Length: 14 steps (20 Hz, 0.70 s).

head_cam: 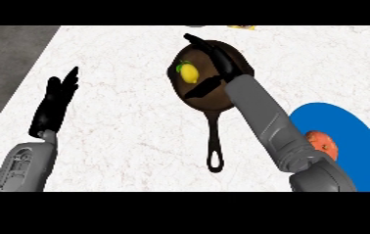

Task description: Pick the lemon from the plate and place it in the pan

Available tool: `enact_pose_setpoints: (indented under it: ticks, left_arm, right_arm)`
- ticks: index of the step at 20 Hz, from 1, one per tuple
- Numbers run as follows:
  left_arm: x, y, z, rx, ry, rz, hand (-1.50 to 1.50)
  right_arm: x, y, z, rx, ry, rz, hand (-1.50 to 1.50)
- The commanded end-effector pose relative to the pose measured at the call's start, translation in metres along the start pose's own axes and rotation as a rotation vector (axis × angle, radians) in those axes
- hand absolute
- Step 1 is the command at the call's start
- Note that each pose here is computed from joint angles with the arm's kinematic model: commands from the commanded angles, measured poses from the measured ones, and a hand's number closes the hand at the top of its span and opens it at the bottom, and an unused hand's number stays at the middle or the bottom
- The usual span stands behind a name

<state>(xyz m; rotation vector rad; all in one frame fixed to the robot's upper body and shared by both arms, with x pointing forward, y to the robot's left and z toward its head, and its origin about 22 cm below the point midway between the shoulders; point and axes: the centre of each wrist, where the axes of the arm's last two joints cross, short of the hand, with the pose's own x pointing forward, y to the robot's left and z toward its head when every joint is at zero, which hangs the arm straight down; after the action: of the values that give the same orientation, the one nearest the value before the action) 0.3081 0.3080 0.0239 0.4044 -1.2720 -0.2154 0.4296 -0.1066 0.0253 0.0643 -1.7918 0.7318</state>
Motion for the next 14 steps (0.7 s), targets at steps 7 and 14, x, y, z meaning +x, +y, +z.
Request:
enact_pose_setpoints:
  ticks: [7, 14]
  left_arm:
    - [-0.007, 0.005, 0.012, 0.038, 0.019, 0.019, 0.0]
    - [-0.019, 0.024, 0.01, 0.046, 0.023, 0.018, 0.0]
  right_arm:
    - [0.001, -0.06, 0.006, -0.197, 0.063, -0.093, -1.5]
    - [-0.001, -0.156, 0.039, -0.226, 0.043, -0.111, -1.5]
